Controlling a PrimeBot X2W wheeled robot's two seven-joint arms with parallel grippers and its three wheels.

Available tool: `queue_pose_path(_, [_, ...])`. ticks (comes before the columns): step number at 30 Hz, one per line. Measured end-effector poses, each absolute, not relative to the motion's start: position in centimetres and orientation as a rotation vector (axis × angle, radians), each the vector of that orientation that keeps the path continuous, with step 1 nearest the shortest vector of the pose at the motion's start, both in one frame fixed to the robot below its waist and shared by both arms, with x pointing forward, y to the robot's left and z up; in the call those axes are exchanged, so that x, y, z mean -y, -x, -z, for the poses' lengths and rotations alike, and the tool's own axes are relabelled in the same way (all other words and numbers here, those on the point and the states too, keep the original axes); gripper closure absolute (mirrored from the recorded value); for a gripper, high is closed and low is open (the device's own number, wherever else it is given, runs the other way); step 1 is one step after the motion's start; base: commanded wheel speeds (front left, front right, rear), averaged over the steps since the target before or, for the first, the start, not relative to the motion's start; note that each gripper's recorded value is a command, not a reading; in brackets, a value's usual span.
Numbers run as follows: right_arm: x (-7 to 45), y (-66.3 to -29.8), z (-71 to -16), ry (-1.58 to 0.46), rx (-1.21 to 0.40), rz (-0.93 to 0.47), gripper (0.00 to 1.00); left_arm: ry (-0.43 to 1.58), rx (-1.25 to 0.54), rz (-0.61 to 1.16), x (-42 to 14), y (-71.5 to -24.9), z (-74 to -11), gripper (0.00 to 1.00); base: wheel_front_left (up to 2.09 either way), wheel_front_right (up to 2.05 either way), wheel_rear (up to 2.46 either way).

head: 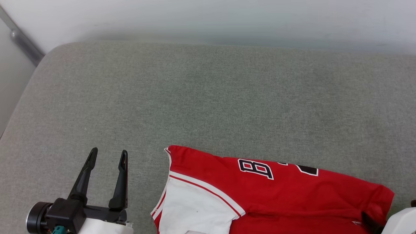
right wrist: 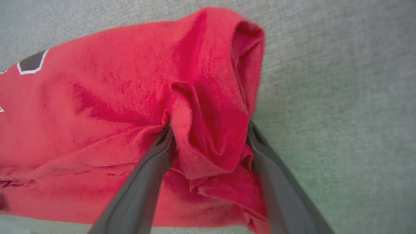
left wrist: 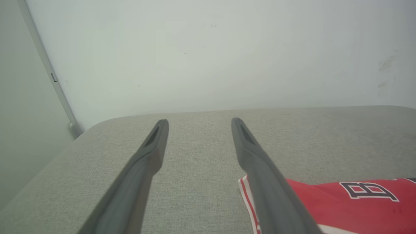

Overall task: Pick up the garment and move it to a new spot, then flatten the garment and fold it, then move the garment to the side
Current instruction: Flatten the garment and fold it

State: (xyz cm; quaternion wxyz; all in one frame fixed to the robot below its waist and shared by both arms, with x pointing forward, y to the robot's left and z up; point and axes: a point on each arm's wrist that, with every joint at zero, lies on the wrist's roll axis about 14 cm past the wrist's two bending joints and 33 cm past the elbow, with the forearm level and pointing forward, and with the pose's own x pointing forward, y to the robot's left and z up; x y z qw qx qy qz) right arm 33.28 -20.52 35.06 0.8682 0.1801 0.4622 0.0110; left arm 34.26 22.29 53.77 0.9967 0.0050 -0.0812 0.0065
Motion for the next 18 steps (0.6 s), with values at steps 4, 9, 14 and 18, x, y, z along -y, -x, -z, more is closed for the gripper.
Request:
queue_pose_path(4, [20.0,-33.1,-35.1,-0.382,-0.969,-0.039,0.0,-0.006,0.169,-0.004,-22.0,-34.3,-53.9,0.0,0.0,0.0,0.0])
queue_pose_path(9, [20.1,-33.0,-34.9,-0.351,-0.953,-0.039,1.0,-0.003,0.173,0.008,-21.6,-34.3,-54.0,0.0,0.0,0.0,0.0])
queue_pose_path(14, [20.6,-33.1,-34.9,-0.341,-0.913,-0.02,1.0,0.001,0.177,0.013,-21.5,-34.3,-54.2,0.0,0.0,0.0,0.0])
queue_pose_path(18, [21.7,-33.5,-35.2,-0.334,-0.869,0.01,1.0,0.0,0.177,0.018,-21.5,-34.4,-54.2,0.0,0.0,0.0,0.0])
